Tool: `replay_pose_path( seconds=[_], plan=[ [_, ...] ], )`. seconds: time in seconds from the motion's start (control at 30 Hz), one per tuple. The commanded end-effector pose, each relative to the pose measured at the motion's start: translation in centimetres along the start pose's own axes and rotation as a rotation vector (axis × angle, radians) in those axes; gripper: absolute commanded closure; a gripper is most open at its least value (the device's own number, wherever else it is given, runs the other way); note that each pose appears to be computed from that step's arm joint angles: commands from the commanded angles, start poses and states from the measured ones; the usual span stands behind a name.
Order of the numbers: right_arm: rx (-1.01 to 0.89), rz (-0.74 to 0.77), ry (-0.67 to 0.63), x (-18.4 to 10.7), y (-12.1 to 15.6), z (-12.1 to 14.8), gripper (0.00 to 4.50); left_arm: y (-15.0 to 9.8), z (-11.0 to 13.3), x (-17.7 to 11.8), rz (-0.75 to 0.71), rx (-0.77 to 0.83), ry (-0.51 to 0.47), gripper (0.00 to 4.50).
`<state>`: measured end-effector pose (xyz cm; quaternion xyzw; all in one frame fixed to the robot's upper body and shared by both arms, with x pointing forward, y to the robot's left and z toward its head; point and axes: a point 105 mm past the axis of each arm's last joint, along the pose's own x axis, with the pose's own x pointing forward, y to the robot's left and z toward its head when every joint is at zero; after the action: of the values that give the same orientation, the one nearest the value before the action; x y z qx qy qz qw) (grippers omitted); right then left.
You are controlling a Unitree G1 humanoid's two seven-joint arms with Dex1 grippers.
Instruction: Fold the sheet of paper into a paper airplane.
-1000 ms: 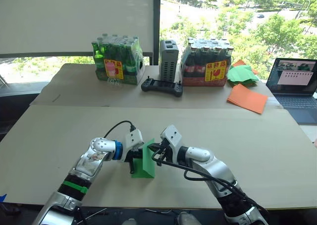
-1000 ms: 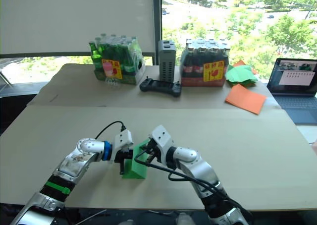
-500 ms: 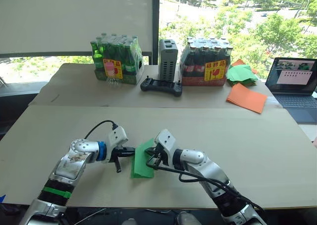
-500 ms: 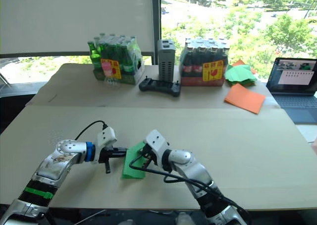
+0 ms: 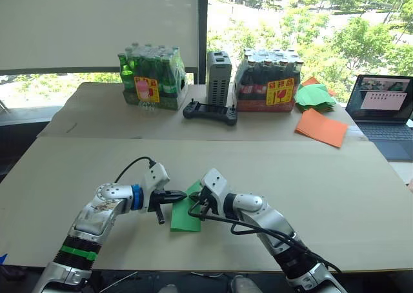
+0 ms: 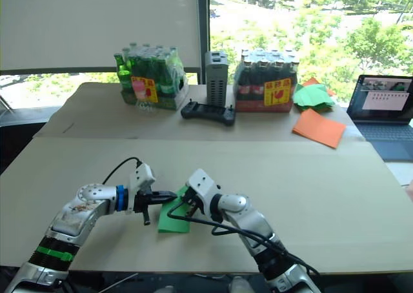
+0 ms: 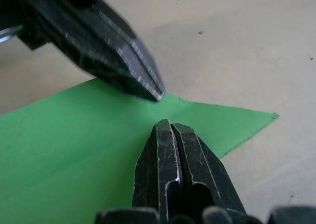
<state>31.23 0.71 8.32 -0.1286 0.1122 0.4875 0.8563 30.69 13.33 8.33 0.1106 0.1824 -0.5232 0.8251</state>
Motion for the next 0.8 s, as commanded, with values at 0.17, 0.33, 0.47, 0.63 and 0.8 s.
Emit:
replay_pose_path(
  seconds=[0.17,0.33,0.47,0.63,0.8],
  plan=[
    [0.003,0.004,-0.075,-0.8,-0.5,1.8,4.50,-0.3,-1.6,0.6,-0.004,0.076,0.068,4.48],
    [0.018,-0.003,-0.024,-0.6,-1.1,0.4,4.50,-0.5,-2.4,0.6,-0.009,0.090,0.093,4.48],
    [0.037,-0.009,0.038,-0.1,-1.8,-1.2,4.50,-0.4,-2.3,0.6,-0.005,0.086,0.085,4.48],
    [0.075,-0.060,0.042,0.2,-3.9,-1.5,4.50,-0.5,-2.4,0.4,-0.008,0.086,0.088,4.48],
    [0.080,-0.079,0.047,0.3,-5.2,-1.7,4.50,-0.5,-2.4,0.3,-0.003,0.087,0.089,4.48]
  ],
)
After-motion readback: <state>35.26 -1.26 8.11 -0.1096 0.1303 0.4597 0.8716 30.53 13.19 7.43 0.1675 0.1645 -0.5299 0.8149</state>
